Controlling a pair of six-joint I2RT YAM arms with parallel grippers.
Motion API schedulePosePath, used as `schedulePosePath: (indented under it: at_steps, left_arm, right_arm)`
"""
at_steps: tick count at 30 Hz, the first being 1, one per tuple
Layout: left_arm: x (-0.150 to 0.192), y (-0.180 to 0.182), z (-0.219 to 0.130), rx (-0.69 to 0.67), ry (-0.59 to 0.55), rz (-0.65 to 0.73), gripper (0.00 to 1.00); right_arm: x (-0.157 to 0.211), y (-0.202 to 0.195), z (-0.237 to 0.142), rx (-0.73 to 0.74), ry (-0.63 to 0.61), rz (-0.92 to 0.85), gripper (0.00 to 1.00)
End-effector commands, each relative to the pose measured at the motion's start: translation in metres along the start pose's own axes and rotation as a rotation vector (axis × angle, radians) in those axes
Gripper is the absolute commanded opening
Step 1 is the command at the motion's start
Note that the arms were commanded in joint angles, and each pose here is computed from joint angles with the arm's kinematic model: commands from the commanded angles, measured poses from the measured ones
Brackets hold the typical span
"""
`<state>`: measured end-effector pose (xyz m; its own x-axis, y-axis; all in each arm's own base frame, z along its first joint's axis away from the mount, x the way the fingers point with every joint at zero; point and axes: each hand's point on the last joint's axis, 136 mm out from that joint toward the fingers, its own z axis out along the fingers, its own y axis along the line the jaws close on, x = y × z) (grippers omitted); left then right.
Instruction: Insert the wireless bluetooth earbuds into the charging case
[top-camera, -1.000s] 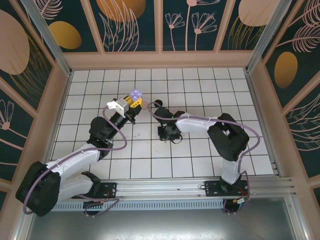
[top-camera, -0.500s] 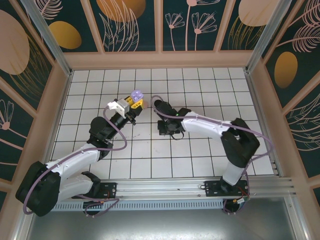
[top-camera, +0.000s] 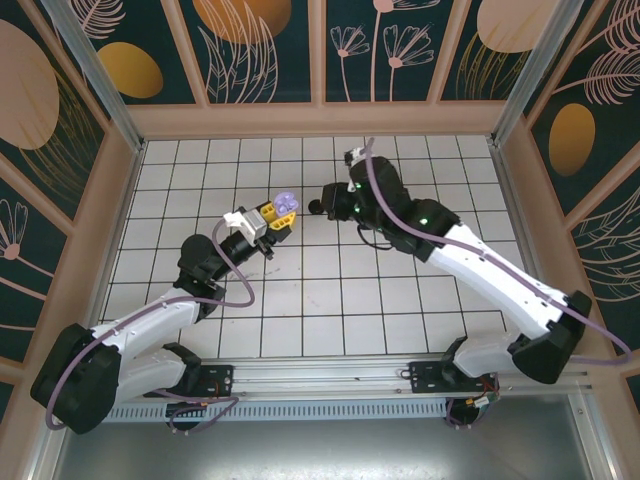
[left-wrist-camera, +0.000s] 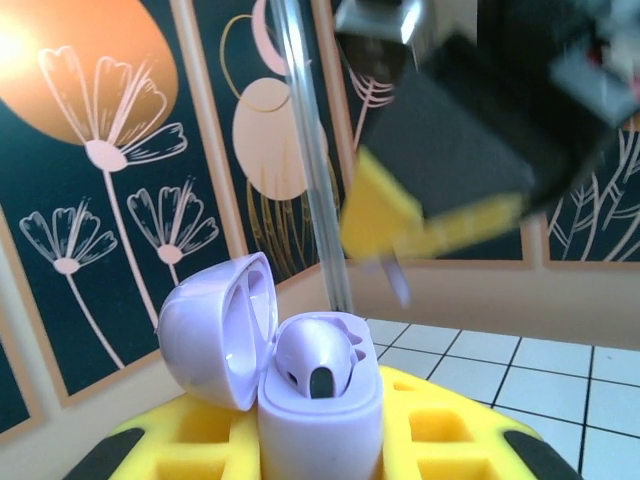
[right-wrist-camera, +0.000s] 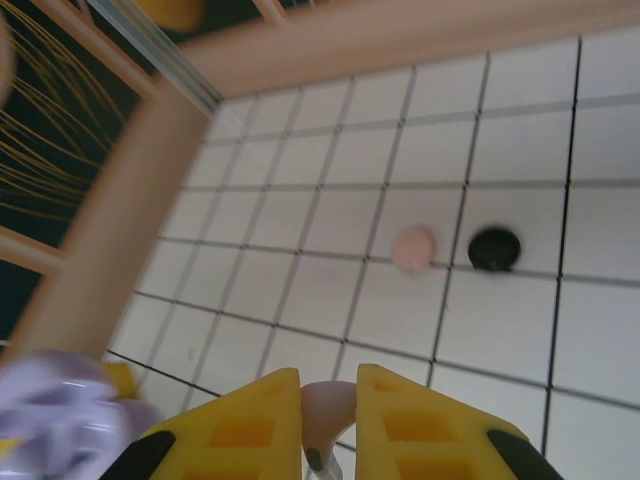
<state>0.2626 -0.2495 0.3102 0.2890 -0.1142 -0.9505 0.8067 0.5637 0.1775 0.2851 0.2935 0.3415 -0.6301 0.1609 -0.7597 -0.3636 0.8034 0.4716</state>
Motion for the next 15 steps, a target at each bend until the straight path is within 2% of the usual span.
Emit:
schedulePosePath:
  at_steps: [1, 8, 15]
  left_arm:
    - [-0.011, -0.015, -0.001, 0.081, -0.035, 0.046, 0.0]
    - [-0.015, -0.013, 0.013, 0.111, -0.04, -0.003, 0.0]
    - [-0.019, -0.011, 0.023, 0.124, -0.049, -0.031, 0.0]
  right_arm:
    - [-0.04, 0.024, -0.031, -0.09, -0.148, -0.041, 0.16]
    - [-0.052, 0.058, -0.056, -0.245, -0.265, -0.106, 0.17]
    - [-0.037, 0.073, -0.048, -0.295, -0.272, -0.137, 0.18]
